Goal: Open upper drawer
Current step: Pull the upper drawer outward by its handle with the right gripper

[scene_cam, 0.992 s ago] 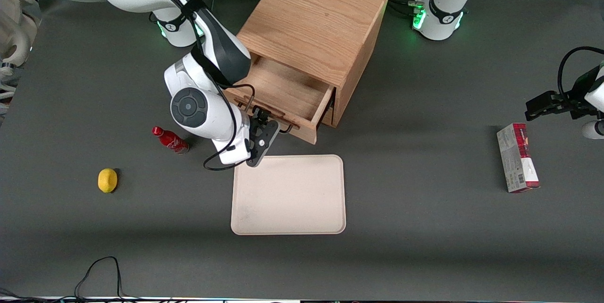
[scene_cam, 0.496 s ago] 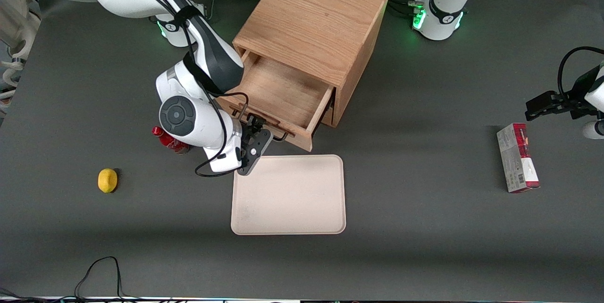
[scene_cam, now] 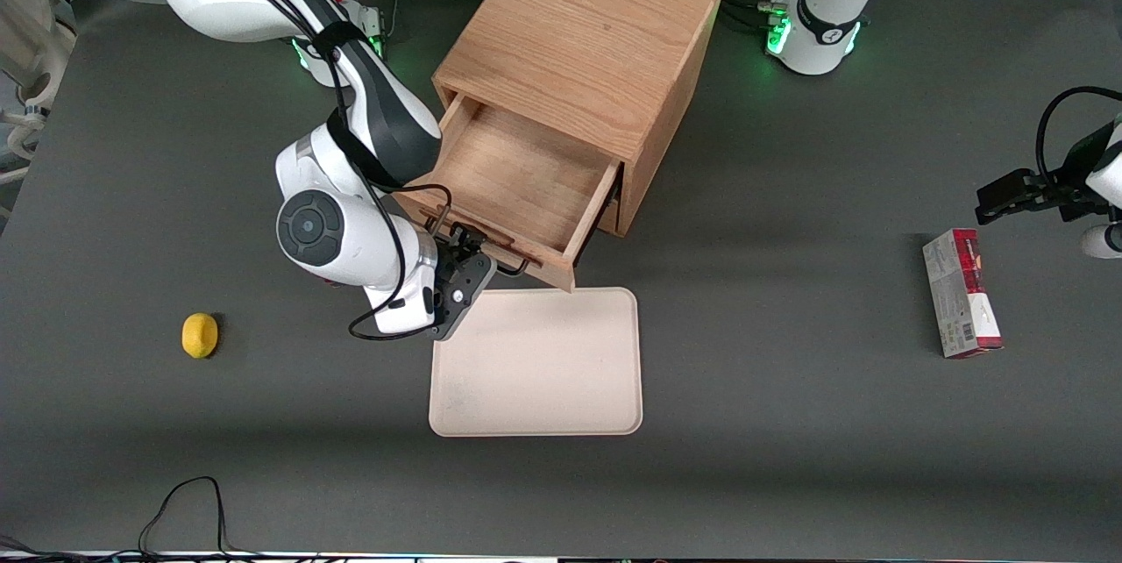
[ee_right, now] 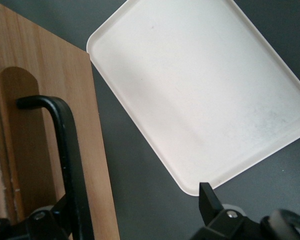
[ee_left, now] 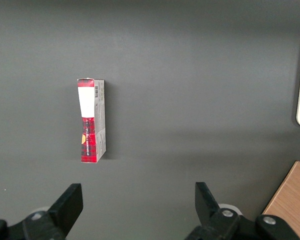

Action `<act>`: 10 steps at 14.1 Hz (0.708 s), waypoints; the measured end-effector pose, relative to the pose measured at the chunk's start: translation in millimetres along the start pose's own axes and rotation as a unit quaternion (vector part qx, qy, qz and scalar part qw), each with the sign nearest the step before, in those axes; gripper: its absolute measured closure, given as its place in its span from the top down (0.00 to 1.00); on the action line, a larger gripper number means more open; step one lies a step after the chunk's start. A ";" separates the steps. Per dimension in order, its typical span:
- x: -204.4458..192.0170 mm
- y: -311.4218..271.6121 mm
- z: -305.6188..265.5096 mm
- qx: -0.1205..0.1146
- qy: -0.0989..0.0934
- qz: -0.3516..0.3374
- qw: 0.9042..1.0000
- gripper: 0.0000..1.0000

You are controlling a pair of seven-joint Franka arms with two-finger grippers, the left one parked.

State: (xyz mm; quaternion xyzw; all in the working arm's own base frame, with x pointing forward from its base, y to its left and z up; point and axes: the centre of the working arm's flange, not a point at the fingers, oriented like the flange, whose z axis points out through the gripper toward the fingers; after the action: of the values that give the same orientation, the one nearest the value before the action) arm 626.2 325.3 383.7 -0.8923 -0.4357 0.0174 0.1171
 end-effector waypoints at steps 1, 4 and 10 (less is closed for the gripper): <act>-0.6 3.4 -0.4 0.001 0.001 0.003 1.000 1.00; -3.3 13.5 -4.2 0.002 0.007 0.011 1.000 1.00; -10.8 35.5 -8.5 0.008 0.017 0.031 0.999 1.00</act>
State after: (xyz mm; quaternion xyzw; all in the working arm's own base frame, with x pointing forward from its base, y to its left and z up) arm 648.1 294.1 383.2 -0.9044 -0.4059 0.0097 0.1313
